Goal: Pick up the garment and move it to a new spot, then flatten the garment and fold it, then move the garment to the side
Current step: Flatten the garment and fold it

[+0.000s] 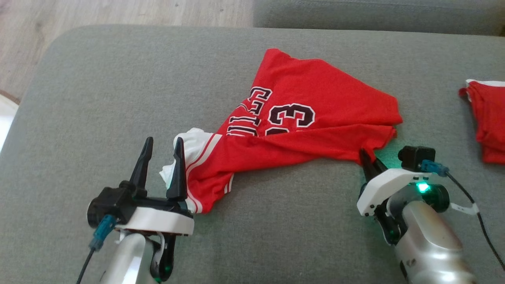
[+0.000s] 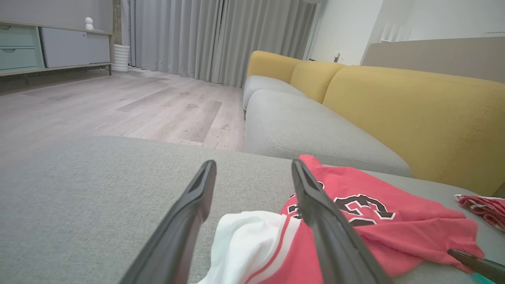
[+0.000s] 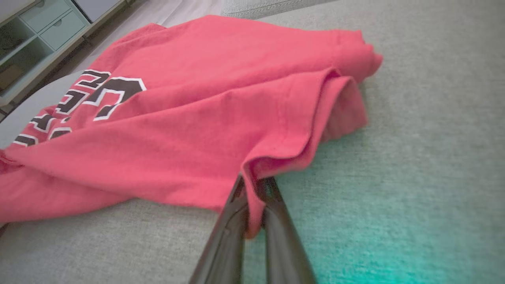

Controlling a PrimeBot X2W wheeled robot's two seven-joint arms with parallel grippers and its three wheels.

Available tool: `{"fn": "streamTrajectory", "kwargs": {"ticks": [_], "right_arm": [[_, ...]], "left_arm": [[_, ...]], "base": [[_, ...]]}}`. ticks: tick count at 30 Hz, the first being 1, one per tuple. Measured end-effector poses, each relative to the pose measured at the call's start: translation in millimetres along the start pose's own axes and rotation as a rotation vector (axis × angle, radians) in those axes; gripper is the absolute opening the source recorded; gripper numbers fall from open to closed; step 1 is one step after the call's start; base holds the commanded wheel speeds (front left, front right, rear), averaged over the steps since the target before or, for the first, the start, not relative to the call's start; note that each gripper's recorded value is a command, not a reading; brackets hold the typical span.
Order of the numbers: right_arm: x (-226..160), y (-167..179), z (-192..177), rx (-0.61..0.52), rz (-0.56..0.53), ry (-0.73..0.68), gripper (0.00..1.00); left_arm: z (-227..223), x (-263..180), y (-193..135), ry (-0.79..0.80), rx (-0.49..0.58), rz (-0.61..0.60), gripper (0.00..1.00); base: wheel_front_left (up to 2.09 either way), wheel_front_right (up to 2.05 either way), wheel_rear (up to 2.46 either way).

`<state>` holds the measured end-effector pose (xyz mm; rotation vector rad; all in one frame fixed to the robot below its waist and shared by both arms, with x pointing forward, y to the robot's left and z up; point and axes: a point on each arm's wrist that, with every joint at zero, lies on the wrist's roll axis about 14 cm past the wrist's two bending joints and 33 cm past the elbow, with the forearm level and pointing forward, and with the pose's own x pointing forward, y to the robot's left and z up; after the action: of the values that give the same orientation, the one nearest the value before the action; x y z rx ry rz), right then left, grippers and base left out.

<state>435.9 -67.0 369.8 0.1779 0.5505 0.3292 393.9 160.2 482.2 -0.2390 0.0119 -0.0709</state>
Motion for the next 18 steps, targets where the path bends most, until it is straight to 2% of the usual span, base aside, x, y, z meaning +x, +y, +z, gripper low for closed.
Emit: {"fn": "streamTrajectory", "kwargs": {"ticks": [4,7,8,11,14,18], "right_arm": [[-7.6,-13.5,4.1,-0.003,-0.042,-0.037,0.00],[-21.8,-45.4,16.8,0.010,-0.140,-0.100,0.00],[-21.8,-45.4,16.8,0.010,-0.140,-0.100,0.00],[-49.1,-92.5,24.6,0.016,-0.274,-0.149,0.00],[-78.3,-130.4,13.8,0.016,-0.387,-0.126,0.00],[-108.2,-156.2,-4.4,0.037,-0.489,-0.072,0.00]], "left_arm": [[2.4,2.8,-5.7,-0.008,-0.001,-0.016,1.00],[7.1,6.0,-11.9,-0.023,-0.004,-0.032,1.00],[7.1,6.0,-11.9,-0.023,-0.004,-0.032,1.00],[12.1,8.9,-22.1,-0.039,-0.008,-0.061,1.00],[13.9,10.2,-29.0,-0.045,-0.010,-0.080,1.00],[16.9,11.7,-36.4,-0.054,-0.011,-0.102,1.00]], "base": [[0.00,0.00,0.00],[0.00,0.00,0.00],[0.00,0.00,0.00],[0.00,0.00,0.00],[0.00,0.00,0.00],[0.00,0.00,0.00]]}}
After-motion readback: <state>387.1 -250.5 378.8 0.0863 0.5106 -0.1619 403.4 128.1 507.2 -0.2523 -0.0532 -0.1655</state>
